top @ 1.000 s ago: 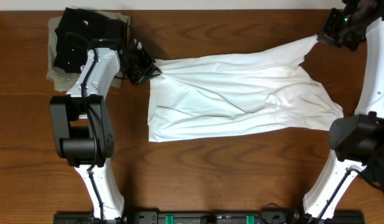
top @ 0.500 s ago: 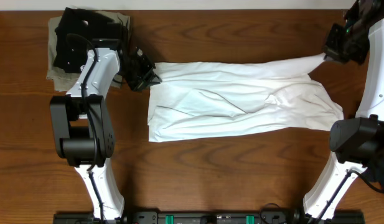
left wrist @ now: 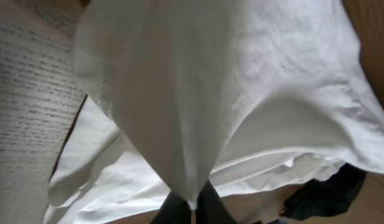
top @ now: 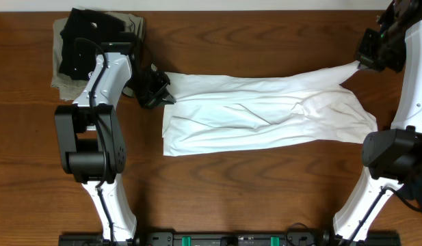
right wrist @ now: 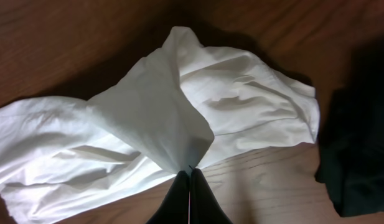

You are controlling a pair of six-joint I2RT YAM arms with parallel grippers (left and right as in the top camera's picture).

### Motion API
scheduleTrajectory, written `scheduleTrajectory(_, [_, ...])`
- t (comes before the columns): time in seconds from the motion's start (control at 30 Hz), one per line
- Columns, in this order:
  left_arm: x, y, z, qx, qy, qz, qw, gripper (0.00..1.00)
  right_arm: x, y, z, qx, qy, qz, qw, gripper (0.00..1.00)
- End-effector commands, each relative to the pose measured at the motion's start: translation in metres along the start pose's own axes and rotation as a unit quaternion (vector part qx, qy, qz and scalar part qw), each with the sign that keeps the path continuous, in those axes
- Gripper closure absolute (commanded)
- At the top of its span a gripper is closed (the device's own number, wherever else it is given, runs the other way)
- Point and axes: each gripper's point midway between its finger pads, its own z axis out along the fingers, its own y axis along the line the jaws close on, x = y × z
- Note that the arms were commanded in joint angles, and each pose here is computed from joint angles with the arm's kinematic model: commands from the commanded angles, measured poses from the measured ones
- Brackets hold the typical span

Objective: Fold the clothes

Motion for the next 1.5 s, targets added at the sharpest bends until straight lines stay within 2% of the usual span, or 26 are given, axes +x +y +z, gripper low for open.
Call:
scheduleTrajectory(0.0, [0.003,0.002,-0.006,-0.009,-0.005,0.04,0.999,0.94,0.001,-0.009,-0.014,0.012,-0.018,-0.004,1.0,0.99])
scheduleTrajectory(0.23, [0.006,0.006,-0.006,-0.017,0.001,0.057,0.998,0.94,0.007,-0.007,-0.023,0.011,-0.023,-0.042,0.999,0.99])
scheduleTrajectory(0.7, [0.016,0.012,-0.007,-0.028,0.021,0.058,0.998,0.94,0.049,-0.035,0.005,0.067,0.052,-0.038,0.996,0.98])
scheduleTrajectory(0.83, [0.024,0.012,-0.005,-0.034,0.033,0.055,0.997,0.94,0.041,-0.055,0.013,0.121,0.034,0.009,0.992,0.98])
scheduleTrajectory(1.1, [0.038,0.004,0.004,-0.044,0.05,0.07,0.995,0.94,0.019,-0.063,0.02,0.115,-0.004,0.027,0.993,0.99])
scheduleTrajectory(1.47, [0.054,0.008,0.004,-0.058,0.078,0.074,0.992,0.94,0.016,-0.084,0.024,0.121,-0.003,0.056,0.991,0.98])
